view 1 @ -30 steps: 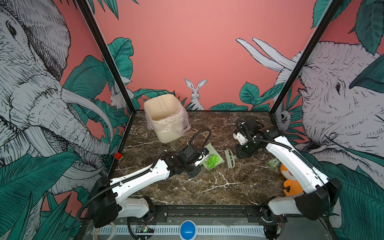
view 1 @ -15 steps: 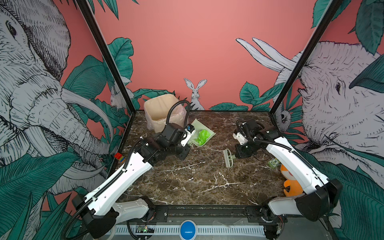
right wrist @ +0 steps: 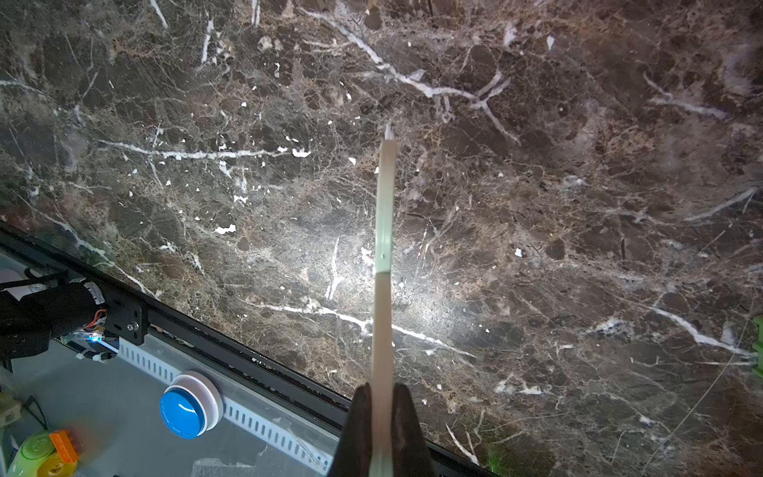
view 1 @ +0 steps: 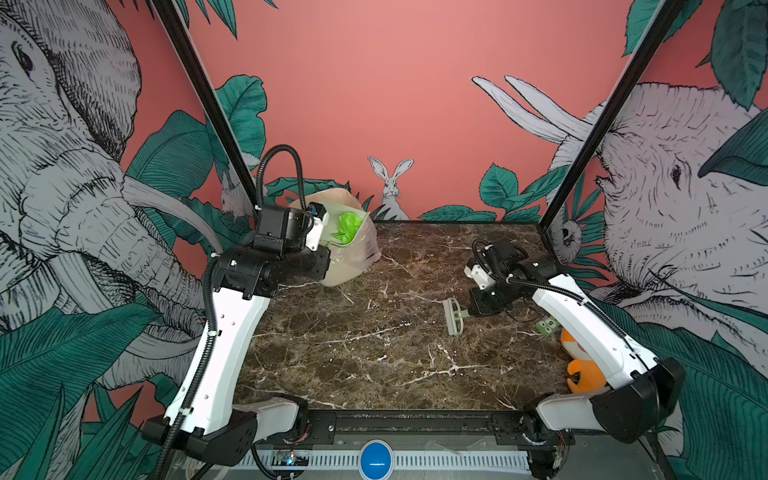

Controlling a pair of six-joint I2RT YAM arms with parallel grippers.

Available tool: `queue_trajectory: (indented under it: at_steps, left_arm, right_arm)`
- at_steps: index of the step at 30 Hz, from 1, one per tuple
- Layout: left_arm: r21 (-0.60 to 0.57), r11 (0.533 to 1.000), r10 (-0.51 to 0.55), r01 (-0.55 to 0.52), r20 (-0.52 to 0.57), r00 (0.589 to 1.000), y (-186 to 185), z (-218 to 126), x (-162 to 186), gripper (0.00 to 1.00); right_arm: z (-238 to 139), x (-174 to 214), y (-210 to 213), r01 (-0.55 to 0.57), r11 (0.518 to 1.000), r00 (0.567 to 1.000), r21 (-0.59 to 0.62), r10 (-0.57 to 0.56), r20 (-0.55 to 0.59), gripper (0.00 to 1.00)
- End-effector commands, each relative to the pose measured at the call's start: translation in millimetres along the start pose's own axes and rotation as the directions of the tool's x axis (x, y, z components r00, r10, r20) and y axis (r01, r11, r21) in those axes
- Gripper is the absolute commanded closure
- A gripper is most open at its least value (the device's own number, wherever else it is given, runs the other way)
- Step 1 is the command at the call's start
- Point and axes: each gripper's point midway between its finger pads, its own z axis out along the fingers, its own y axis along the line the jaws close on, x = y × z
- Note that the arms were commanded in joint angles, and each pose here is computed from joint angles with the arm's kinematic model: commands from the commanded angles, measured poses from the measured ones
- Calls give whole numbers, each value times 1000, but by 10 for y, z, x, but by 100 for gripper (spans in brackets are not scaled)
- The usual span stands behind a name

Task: Sweep away the paper scraps from the table
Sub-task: 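Lift the dustpan with the green scrap to the bin with the left gripper, then tip the dustpan into the cream bin with the left gripper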

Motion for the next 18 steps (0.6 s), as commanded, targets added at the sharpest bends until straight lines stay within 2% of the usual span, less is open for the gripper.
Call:
queue_trajectory:
  at_steps: [1,4,7,11,16,18]
  left_arm:
    - [-7,999,-46,46,16,999,199,-9,-65,78]
    - [-38,994,-98,99,16,995,396,49,-93,78]
    - [-93,991,-96,95,-2,995,559,114,-116,78]
    - [-168,985,-55,45,-54,997,760,168,-160,78]
    - [-285,957,3,-52,-169,986,1042,280,-139,78]
    - [-314,946,10,-78,-212,977,1129,347,-110,78]
  right_arm:
    - [-73,18,29,10,1000,1000,-18,-9,29,100]
    - [-73,36,33,12,1000,999,-24,-11,31,100]
    - [-36,75,30,9,1000,1000,-30,-9,18,100]
    - [-44,72,49,11,999,1000,-42,-11,24,100]
    - [-57,66,60,17,999,999,-46,-15,31,100]
    - [29,137,23,7,999,1000,-40,-7,-1,100]
